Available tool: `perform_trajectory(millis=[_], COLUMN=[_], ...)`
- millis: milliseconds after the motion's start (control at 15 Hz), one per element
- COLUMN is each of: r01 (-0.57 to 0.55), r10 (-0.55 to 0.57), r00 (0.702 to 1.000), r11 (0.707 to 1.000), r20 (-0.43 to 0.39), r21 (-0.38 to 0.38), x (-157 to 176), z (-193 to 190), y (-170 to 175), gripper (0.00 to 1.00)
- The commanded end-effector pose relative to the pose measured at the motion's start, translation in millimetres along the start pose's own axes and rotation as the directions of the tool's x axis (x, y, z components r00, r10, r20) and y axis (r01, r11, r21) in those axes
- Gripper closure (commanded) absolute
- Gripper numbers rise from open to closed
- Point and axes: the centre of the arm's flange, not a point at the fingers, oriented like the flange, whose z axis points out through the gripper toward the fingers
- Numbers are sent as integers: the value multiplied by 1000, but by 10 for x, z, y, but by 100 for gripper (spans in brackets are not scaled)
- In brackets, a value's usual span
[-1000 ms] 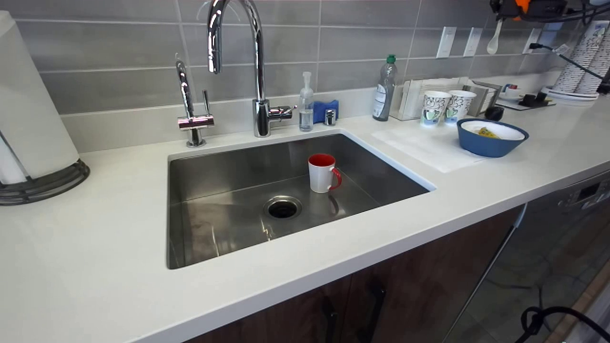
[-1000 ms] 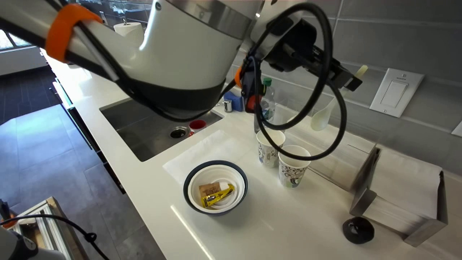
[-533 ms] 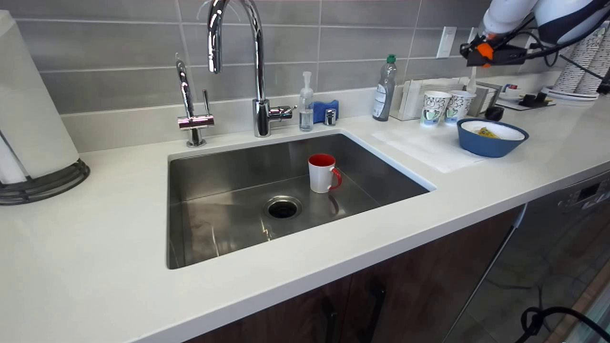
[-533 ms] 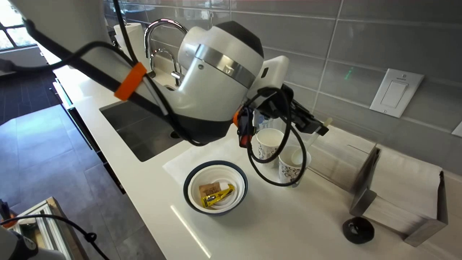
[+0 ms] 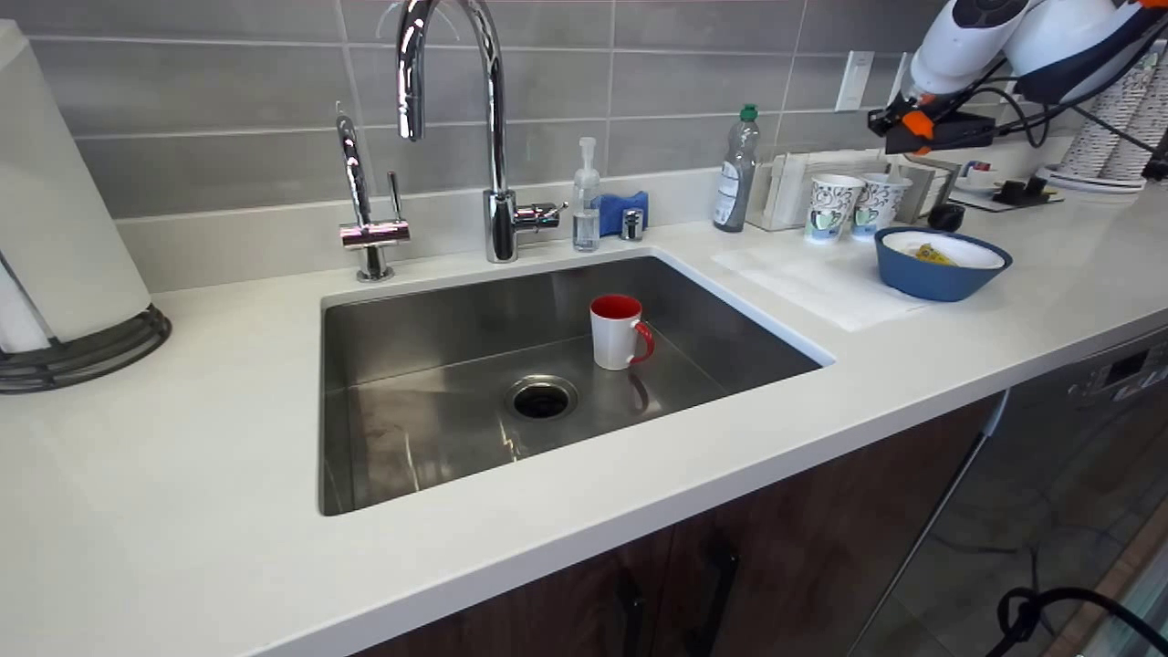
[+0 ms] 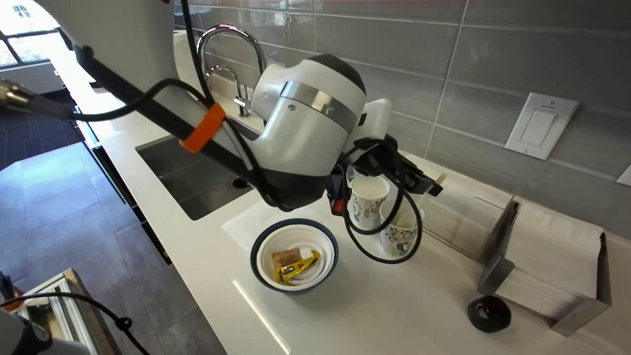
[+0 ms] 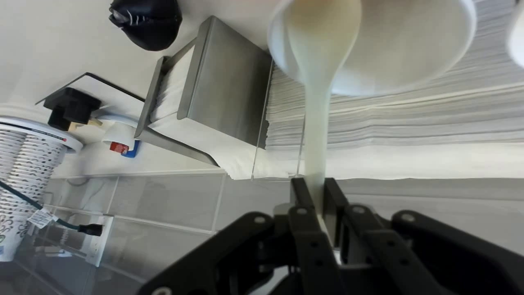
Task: Put the spoon into the cup on the right
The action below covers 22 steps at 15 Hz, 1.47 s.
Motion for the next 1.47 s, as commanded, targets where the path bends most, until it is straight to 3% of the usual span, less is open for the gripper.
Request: perform_trajectory(millis=[0, 133, 200, 267, 333, 467, 933, 1133, 1400], r01=[-29, -16, -5, 0, -2, -5, 38, 91, 178], r10=[29, 14, 2, -4, -2, 0, -53, -125, -222], r00=[999, 999, 999, 998, 998, 998, 993, 972, 929], r11=[998, 999, 998, 998, 998, 997, 988, 980, 970], r20=[16, 38, 51, 58, 62, 68, 105, 197, 296], r21=[48, 52, 56, 62, 63, 74, 148, 176, 167], x=[-148, -230, -270, -293, -296, -267, 160, 233, -74], z=[112, 156, 178, 193, 179, 127, -462, -666, -851], y=[-42, -60, -67, -72, -75, -72, 85, 284, 522], gripper=[97, 97, 86, 61, 61, 51, 2, 0, 0])
